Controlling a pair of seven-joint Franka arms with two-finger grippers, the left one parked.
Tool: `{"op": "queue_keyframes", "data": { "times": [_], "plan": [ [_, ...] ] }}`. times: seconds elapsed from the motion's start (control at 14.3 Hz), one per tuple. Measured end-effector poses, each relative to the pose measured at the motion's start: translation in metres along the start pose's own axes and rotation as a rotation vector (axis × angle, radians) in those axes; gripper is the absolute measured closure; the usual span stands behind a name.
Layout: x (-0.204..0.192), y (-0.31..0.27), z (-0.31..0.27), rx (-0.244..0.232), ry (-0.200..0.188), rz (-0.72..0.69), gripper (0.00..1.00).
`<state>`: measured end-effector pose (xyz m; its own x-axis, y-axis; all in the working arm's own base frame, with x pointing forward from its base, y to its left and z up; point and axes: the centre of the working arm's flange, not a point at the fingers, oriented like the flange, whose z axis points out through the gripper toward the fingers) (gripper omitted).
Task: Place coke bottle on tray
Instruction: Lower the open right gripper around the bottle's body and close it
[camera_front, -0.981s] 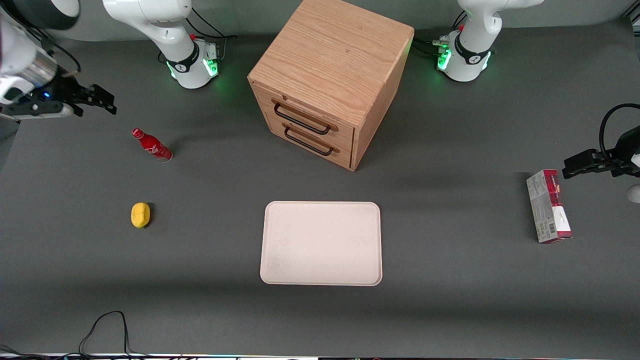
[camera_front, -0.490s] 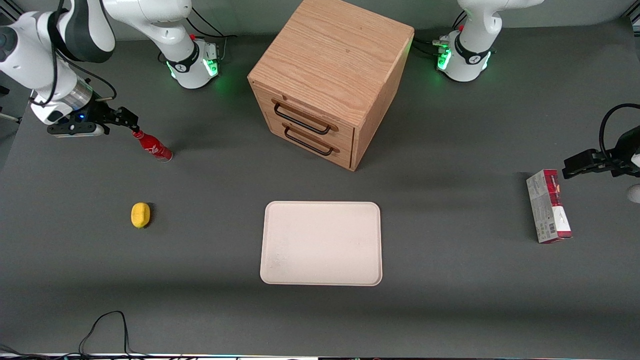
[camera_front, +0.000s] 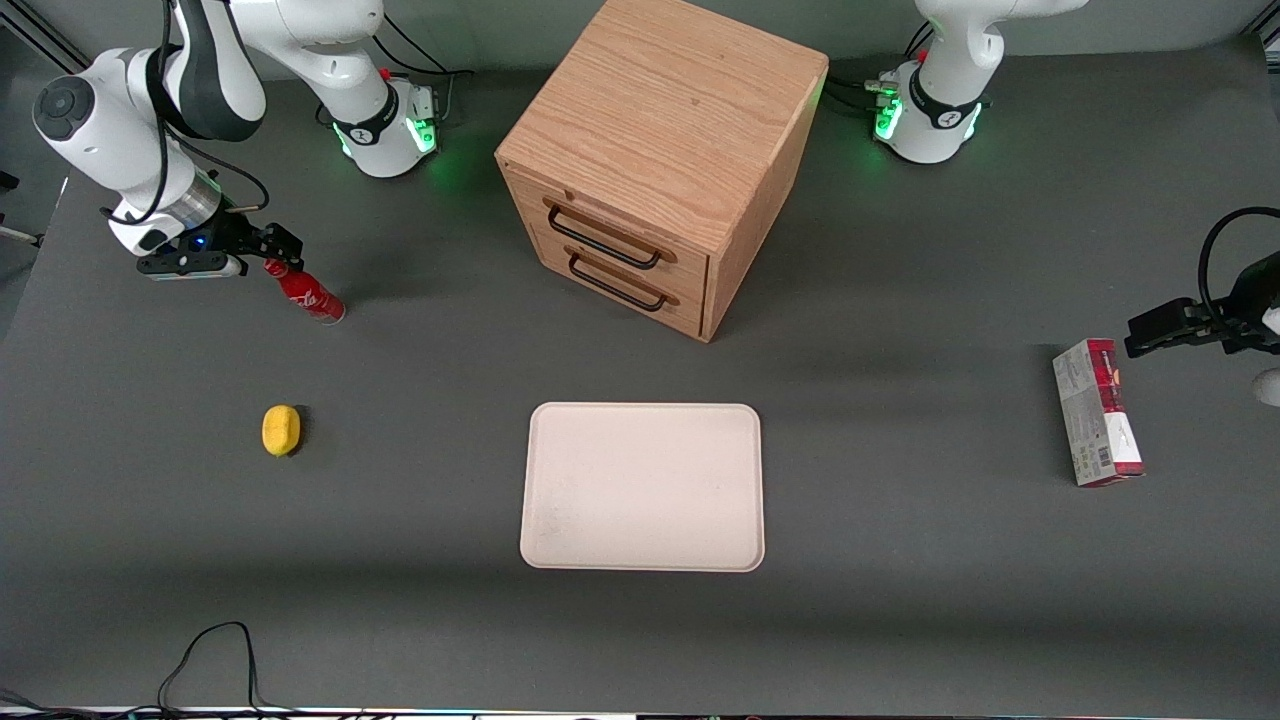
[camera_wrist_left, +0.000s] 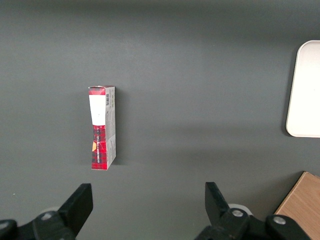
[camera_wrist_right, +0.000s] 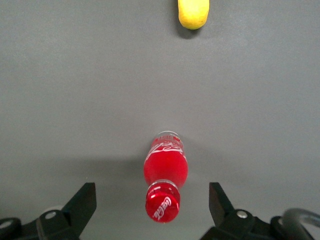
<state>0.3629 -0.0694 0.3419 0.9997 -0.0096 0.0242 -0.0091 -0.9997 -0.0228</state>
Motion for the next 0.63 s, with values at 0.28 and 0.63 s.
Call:
{"op": "queue_keyframes", "data": {
  "times": [0.28,0.63],
  "plan": [
    [0.0,0.009,0.018,0.005,-0.004,0.015,0.0],
    [-0.003,0.009,0.027,0.005,-0.008,0.014,0.0]
  ]
}}
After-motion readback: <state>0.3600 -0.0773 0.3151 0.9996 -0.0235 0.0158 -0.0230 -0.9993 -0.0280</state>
